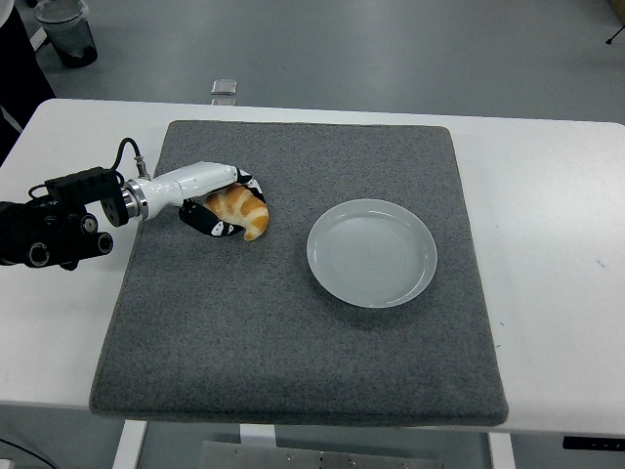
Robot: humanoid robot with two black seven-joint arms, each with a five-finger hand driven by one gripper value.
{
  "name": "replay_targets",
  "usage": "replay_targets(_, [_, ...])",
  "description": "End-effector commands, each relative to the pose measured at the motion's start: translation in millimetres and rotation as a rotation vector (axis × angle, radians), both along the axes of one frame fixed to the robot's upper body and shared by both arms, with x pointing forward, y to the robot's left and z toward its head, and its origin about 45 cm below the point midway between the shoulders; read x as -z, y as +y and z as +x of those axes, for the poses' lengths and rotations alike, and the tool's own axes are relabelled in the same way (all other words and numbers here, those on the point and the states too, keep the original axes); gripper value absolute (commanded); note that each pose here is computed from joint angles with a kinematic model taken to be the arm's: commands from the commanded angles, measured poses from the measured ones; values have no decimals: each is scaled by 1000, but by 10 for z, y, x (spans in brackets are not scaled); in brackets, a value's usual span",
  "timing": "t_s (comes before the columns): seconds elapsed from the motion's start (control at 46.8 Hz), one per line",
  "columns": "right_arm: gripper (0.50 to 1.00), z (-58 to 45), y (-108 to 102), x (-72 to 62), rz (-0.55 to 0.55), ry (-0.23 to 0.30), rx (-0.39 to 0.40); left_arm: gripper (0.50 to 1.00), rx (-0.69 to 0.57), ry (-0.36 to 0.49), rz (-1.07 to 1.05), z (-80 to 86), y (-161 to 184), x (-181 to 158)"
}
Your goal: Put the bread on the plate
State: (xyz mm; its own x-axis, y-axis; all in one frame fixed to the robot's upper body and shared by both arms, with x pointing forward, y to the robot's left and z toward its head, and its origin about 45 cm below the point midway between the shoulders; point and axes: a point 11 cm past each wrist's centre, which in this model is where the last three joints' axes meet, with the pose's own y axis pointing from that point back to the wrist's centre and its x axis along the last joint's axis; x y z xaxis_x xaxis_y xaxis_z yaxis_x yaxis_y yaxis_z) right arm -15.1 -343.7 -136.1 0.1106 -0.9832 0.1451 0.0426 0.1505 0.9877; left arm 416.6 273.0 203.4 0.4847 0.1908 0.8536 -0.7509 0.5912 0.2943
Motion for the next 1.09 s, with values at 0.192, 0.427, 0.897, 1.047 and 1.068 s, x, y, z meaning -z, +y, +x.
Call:
replay_targets(0.192, [930, 3, 0, 0, 0, -1, -2, 500, 5, 0, 0, -2, -3, -3])
replay_targets(0.427, [930, 3, 0, 0, 0, -2, 0, 500, 5, -5, 3, 8, 4, -18])
replay_targets(0.897, [932, 2, 0, 0, 0, 0, -2, 500, 43, -143, 18, 306, -100, -589])
replay_targets(1.047, [930, 13, 0, 0, 0, -3, -2, 500, 54, -193, 21, 397, -111, -811])
replay_targets(1.068, [930, 2, 0, 0, 0, 0, -2, 500, 55, -203, 22, 414, -113, -850])
